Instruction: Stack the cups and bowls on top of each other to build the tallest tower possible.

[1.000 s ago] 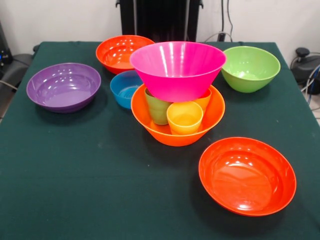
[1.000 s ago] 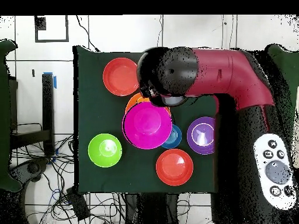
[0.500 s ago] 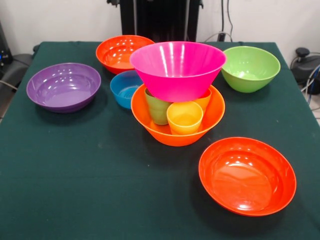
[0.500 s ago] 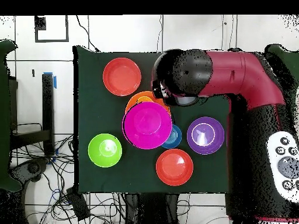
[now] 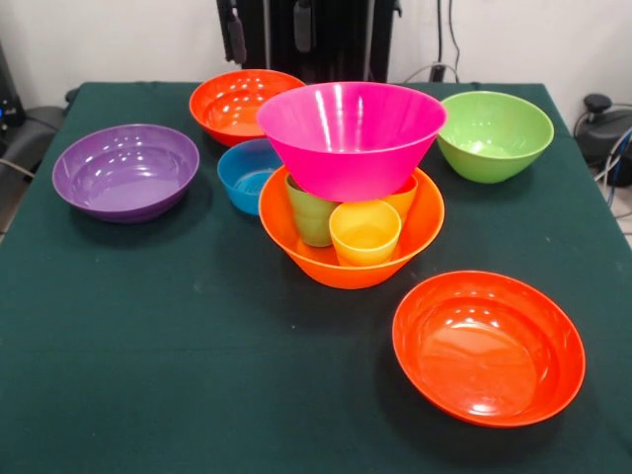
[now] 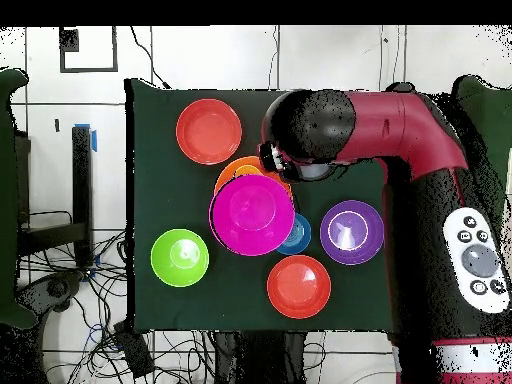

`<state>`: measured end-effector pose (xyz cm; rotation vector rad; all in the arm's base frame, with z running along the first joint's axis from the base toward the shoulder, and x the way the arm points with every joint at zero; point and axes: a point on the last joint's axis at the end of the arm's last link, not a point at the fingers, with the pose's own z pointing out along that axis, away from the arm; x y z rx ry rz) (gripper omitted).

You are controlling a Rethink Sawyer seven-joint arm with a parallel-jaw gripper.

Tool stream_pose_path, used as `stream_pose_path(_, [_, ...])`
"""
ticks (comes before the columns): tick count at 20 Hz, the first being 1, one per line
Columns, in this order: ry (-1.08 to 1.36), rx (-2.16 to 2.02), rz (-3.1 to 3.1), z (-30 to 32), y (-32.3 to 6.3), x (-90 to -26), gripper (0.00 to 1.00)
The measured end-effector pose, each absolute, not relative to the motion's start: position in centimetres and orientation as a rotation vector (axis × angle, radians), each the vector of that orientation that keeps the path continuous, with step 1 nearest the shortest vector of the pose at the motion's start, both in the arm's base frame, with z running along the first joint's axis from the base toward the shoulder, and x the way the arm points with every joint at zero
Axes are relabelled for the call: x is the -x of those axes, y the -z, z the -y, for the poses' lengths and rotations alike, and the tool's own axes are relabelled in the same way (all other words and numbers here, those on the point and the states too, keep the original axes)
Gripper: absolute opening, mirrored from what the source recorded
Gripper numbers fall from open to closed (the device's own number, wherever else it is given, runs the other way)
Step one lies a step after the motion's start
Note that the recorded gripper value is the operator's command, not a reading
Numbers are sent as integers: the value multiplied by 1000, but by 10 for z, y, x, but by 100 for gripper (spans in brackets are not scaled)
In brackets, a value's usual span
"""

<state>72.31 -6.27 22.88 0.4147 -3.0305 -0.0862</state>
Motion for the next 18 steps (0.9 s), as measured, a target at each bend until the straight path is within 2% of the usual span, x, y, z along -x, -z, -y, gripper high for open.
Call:
stream_pose_path(7, [119,-457,2998,58,-199,-721,100])
stream_pose_path(18, [131,-486,2999,51,-197,-724,100])
